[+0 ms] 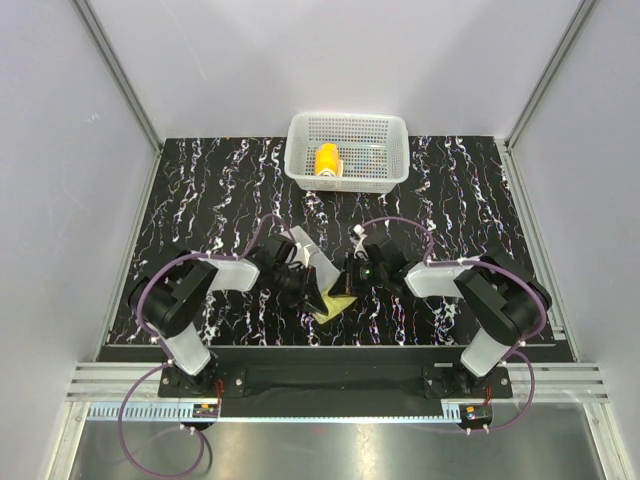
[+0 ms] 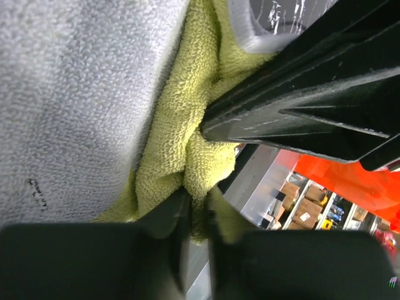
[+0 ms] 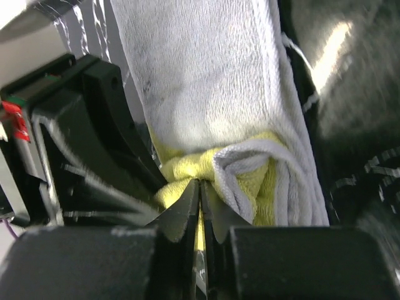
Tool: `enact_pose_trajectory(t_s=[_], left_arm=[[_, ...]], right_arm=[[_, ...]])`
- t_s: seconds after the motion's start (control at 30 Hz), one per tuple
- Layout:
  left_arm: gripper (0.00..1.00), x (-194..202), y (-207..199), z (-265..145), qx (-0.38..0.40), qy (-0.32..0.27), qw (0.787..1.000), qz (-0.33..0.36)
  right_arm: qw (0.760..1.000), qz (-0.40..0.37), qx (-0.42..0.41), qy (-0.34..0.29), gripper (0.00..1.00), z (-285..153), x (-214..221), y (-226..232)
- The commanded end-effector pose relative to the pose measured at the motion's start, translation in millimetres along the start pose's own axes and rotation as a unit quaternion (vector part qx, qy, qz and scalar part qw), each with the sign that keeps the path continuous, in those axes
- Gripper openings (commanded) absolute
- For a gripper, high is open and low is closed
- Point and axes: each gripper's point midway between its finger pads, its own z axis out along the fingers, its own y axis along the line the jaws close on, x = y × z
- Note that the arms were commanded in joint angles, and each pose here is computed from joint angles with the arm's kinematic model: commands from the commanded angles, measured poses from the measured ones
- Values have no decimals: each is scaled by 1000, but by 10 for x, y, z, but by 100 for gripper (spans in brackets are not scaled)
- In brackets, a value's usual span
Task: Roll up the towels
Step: Roll the towel
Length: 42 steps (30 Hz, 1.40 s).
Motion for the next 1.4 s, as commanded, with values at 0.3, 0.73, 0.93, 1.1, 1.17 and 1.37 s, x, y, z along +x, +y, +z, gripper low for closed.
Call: enact_pose_trajectory(t_s=[0.3,0.73,0.93,1.1,1.17,1.37], left_arm=[[99,-351,13,-663,-186,-141,967,105],[99,-164,-487,-570,-285,-268,849,356],[99,-151,-35,-325,-379,-213,833,341],[95,-143,42,-218,-389,-203,828,349],[86,-145,63,-193,-395,-196,827,350],[50,-140,132,-127,-404,-179,824,356]], right_arm=[[1000,-11,-16,7,8,227,-46,-13],[999,-9,-25,32,8,313,1,-17],[999,-9,-27,40,8,328,27,-25],[999,-7,-25,42,8,336,32,-42],[999,-7,-26,43,8,345,29,-38],[998,-4,-29,48,8,357,33,-49]])
